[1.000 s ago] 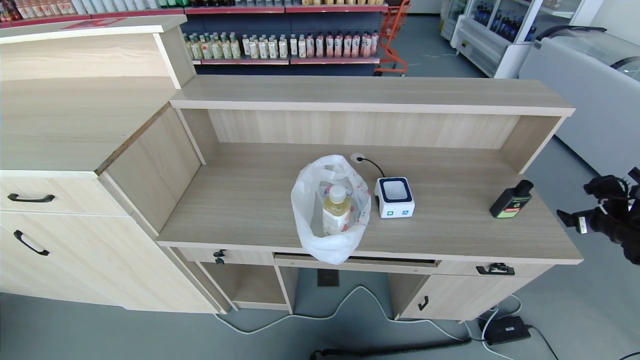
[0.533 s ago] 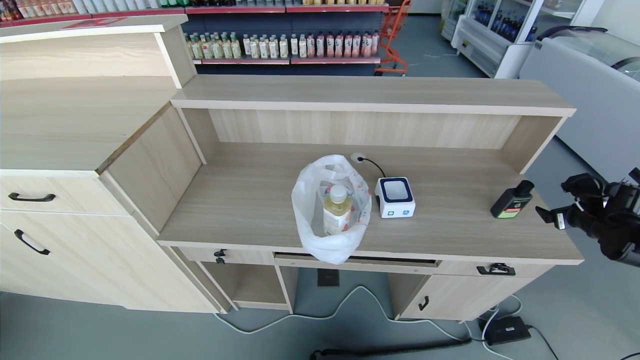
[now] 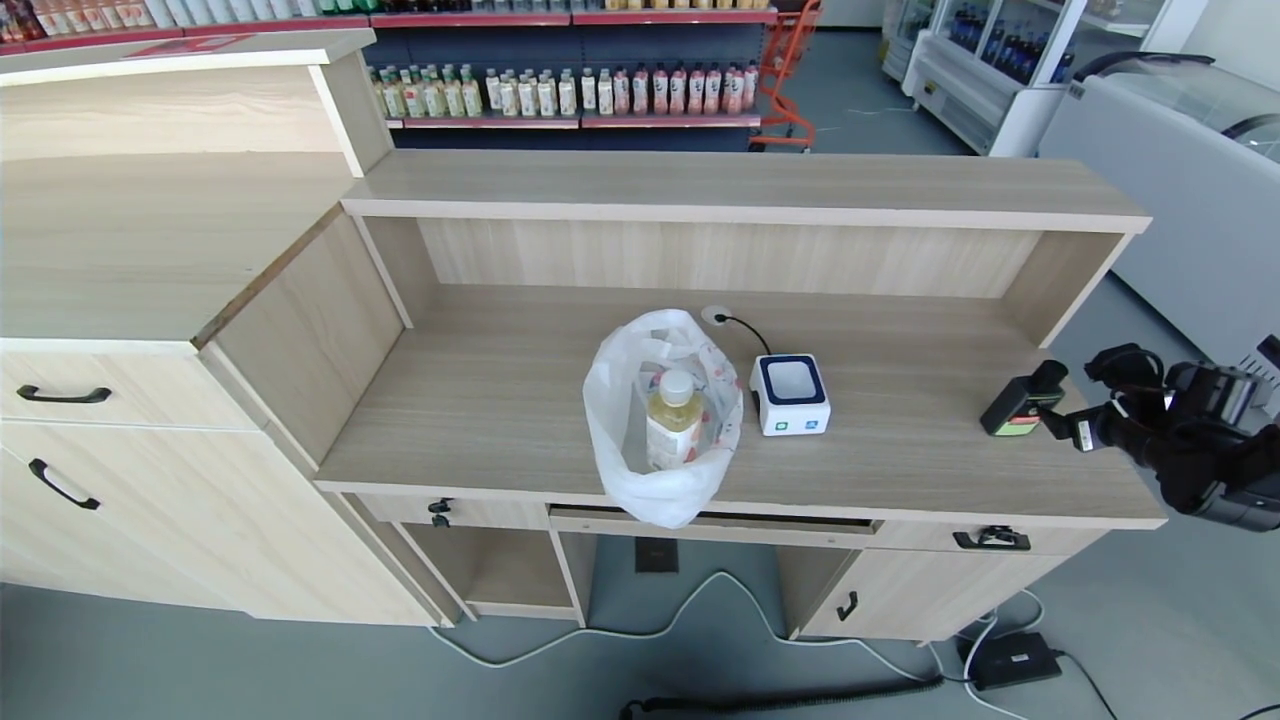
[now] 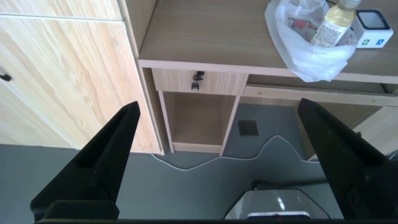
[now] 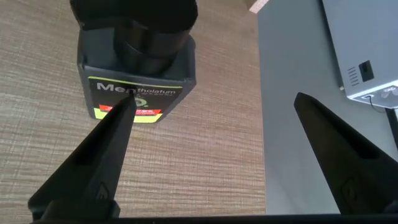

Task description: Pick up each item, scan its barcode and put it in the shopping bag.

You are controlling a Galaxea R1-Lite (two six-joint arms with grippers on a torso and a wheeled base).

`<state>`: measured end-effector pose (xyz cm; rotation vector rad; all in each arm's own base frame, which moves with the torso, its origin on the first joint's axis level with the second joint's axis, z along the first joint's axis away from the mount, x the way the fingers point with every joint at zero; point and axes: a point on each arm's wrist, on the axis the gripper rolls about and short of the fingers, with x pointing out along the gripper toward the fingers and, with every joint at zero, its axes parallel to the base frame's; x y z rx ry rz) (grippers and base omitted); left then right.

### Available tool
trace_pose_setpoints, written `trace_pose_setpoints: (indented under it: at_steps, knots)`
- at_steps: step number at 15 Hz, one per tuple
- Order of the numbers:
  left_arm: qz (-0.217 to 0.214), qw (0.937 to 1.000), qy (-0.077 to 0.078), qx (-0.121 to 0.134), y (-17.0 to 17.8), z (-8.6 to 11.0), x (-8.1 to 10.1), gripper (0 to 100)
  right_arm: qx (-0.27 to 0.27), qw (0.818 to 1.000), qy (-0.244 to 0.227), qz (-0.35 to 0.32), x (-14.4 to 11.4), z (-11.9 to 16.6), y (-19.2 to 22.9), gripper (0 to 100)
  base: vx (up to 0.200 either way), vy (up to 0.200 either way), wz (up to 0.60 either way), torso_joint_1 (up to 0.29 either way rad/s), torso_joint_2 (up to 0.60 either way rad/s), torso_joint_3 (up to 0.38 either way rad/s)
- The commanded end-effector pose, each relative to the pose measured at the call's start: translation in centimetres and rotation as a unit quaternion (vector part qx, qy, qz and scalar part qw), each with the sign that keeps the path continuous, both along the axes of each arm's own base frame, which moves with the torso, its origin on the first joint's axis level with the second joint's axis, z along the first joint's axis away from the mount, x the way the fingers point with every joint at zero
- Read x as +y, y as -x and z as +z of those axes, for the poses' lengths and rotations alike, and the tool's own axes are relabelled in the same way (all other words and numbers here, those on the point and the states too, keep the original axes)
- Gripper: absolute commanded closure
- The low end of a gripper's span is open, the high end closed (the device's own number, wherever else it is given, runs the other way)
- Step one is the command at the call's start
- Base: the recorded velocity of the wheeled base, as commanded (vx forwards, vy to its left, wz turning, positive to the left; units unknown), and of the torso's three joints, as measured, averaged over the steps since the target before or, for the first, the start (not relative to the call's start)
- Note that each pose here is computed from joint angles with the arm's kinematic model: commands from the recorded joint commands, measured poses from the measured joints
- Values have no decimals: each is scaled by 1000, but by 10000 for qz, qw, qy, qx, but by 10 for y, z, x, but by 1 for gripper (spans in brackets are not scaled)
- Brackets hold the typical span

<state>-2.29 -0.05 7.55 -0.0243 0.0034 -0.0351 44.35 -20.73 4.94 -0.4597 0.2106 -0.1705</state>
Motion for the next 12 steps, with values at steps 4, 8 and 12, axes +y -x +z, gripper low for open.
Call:
trace_pose_setpoints:
  at_steps: [4, 8, 12]
  knots:
    - [-1, 10000, 1, 0, 0, 0, 0, 0, -13, 9999, 21, 115, 6, -14, -14, 0, 0, 0, 0, 0, 0, 0]
    - [-1, 10000, 1, 0, 0, 0, 0, 0, -70, 9997, -75, 228, 16, -16, -23, 0, 0, 0, 0, 0, 0, 0]
    - [-1, 10000, 1, 0, 0, 0, 0, 0, -347, 9977, -425, 399, 36, -26, -34, 0, 0, 0, 0, 0, 0, 0]
